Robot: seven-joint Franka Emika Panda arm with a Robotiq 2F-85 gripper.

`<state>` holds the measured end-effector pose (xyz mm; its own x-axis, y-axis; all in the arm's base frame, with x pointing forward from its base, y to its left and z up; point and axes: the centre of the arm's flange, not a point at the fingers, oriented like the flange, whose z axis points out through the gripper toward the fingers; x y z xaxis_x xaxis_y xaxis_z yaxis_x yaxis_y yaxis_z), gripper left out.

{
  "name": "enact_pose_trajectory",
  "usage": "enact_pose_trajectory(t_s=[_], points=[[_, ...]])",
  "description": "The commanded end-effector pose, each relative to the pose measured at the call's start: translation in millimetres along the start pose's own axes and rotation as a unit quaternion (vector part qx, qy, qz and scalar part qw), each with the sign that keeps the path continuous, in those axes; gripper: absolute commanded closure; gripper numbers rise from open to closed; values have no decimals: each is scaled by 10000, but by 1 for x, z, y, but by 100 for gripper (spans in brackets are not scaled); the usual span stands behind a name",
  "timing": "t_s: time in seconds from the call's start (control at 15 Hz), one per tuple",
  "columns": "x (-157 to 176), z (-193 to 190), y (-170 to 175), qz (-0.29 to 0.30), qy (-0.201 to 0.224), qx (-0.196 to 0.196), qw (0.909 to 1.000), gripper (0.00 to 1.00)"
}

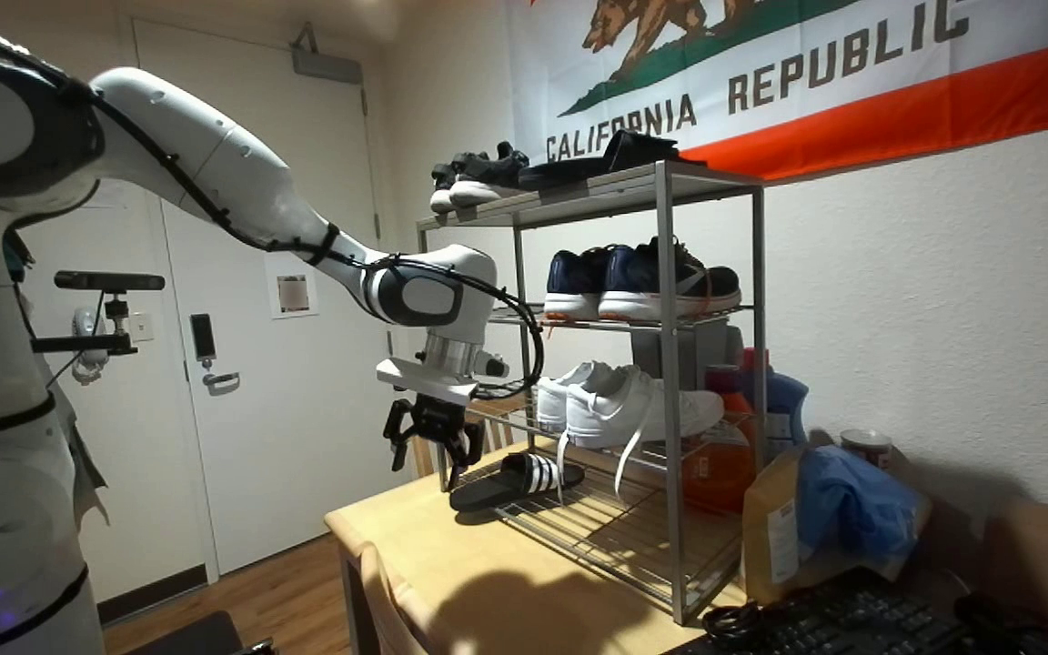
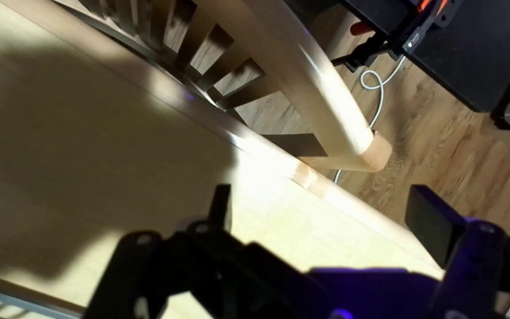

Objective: Put the slide on the lower shelf onto the top shelf

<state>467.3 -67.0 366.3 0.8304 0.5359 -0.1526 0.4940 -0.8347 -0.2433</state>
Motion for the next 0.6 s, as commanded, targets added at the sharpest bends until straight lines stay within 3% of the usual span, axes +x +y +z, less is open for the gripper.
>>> enact_pose_trajectory(t_s=[0.0, 0.27, 0.53], points=[[0, 1, 0, 3, -13, 8, 10000, 0], [1, 2, 3, -10, 112, 107, 9999, 0], [19, 27, 0, 568, 1093, 976, 9876, 0]])
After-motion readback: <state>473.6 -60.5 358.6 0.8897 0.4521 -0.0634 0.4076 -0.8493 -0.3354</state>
